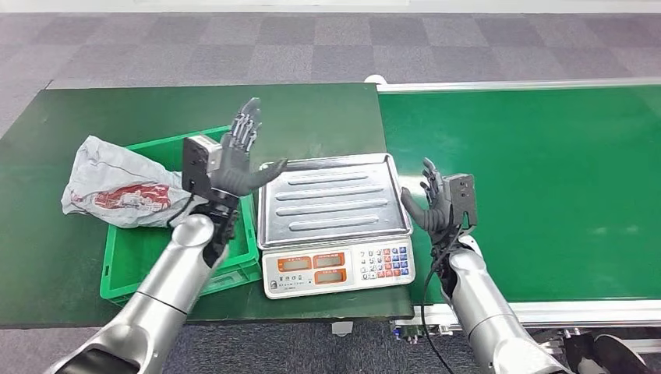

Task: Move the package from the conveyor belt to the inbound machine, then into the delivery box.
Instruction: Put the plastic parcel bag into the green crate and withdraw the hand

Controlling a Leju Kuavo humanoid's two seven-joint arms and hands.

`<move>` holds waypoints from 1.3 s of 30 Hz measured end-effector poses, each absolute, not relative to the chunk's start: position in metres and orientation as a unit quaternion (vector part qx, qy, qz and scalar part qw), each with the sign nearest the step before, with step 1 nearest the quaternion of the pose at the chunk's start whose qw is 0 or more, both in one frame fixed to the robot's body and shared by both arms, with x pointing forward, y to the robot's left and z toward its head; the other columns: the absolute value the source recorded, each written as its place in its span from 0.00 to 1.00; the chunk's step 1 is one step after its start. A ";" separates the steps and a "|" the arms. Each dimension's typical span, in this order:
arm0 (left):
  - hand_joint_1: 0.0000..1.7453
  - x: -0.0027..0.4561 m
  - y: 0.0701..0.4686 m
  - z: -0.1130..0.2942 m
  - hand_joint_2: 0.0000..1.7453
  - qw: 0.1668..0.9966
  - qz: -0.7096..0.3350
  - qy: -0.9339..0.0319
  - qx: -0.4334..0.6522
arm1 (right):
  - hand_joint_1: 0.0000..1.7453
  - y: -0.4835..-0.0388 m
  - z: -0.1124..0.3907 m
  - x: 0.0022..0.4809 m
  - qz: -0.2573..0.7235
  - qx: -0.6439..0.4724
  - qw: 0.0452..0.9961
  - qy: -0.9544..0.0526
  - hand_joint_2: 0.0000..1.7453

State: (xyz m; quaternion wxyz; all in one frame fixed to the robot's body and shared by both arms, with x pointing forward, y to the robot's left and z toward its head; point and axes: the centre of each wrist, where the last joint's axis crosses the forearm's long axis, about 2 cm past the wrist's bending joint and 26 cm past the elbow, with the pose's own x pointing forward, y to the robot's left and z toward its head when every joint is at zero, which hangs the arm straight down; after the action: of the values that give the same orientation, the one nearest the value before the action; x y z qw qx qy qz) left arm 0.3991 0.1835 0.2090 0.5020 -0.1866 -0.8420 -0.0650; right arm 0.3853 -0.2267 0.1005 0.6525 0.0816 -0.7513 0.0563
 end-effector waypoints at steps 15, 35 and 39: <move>0.00 0.370 0.142 0.170 1.00 0.517 -0.018 -0.824 -0.232 | 0.00 -0.187 0.130 0.392 0.100 0.121 0.608 -0.779 1.00; 0.00 0.374 0.132 0.155 1.00 0.531 -0.048 -0.814 -0.231 | 0.00 -0.145 0.150 0.394 0.141 0.154 0.600 -0.773 1.00; 0.00 0.375 0.132 0.156 1.00 0.531 -0.057 -0.813 -0.231 | 0.00 -0.146 0.152 0.396 0.138 0.153 0.599 -0.774 1.00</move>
State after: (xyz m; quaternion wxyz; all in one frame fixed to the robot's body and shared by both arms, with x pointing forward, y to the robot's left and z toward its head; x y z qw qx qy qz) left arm 0.3753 0.1317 0.1556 0.5313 -0.2307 -0.8132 -0.0567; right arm 0.3962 -0.1455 0.1520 0.5993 0.1534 -0.7735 0.1377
